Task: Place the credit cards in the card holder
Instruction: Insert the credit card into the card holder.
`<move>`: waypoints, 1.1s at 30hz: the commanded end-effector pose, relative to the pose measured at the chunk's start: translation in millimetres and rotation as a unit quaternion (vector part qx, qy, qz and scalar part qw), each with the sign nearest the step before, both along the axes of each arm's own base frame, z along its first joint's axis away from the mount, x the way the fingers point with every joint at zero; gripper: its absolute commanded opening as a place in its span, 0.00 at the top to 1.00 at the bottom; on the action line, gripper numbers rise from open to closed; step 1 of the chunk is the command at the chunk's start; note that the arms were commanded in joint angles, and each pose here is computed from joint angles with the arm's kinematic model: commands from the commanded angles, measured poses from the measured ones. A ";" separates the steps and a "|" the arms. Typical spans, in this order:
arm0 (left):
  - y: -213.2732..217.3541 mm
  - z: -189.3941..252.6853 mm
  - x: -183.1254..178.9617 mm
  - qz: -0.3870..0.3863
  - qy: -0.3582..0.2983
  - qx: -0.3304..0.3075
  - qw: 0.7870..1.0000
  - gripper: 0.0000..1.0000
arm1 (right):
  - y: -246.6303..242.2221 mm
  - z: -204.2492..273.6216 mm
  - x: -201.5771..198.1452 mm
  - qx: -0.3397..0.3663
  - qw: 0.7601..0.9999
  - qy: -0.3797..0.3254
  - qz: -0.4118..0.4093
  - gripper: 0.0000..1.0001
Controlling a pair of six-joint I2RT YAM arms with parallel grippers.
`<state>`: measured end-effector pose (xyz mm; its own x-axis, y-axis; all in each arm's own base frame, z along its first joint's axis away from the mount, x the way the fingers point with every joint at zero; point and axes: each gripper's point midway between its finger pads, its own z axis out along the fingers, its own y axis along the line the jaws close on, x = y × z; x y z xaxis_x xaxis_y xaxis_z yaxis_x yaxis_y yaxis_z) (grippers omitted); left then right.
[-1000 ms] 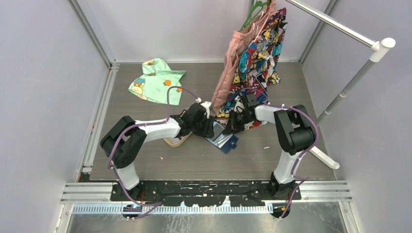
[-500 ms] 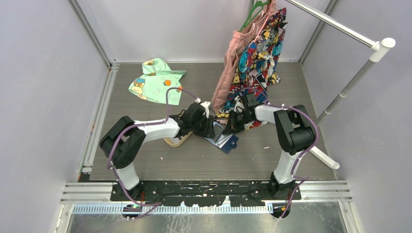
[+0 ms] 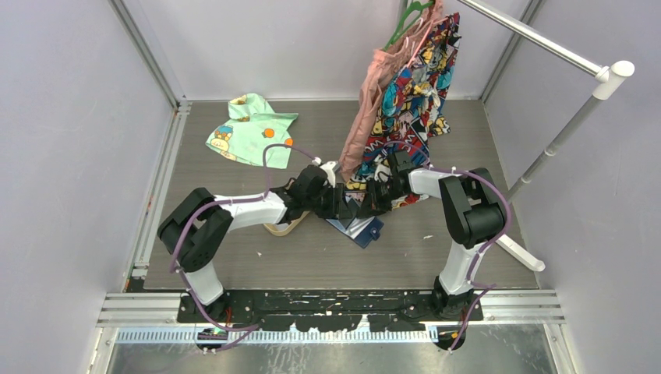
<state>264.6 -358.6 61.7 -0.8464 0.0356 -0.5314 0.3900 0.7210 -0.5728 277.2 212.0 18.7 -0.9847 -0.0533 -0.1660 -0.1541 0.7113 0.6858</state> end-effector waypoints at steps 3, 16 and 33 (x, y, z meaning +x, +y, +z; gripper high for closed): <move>-13.7 28.2 4.0 -0.002 -0.022 -0.048 0.999 0.60 | 1.4 21.3 8.0 0.014 0.999 -0.035 0.020 0.79; -11.7 3.9 3.5 0.008 -0.025 0.041 0.999 0.96 | -12.2 52.2 -5.6 0.001 0.993 -0.096 0.063 0.68; 5.5 0.9 2.9 0.055 -0.029 0.042 0.997 1.00 | -15.0 20.1 -21.7 -0.097 0.978 -0.072 0.168 0.77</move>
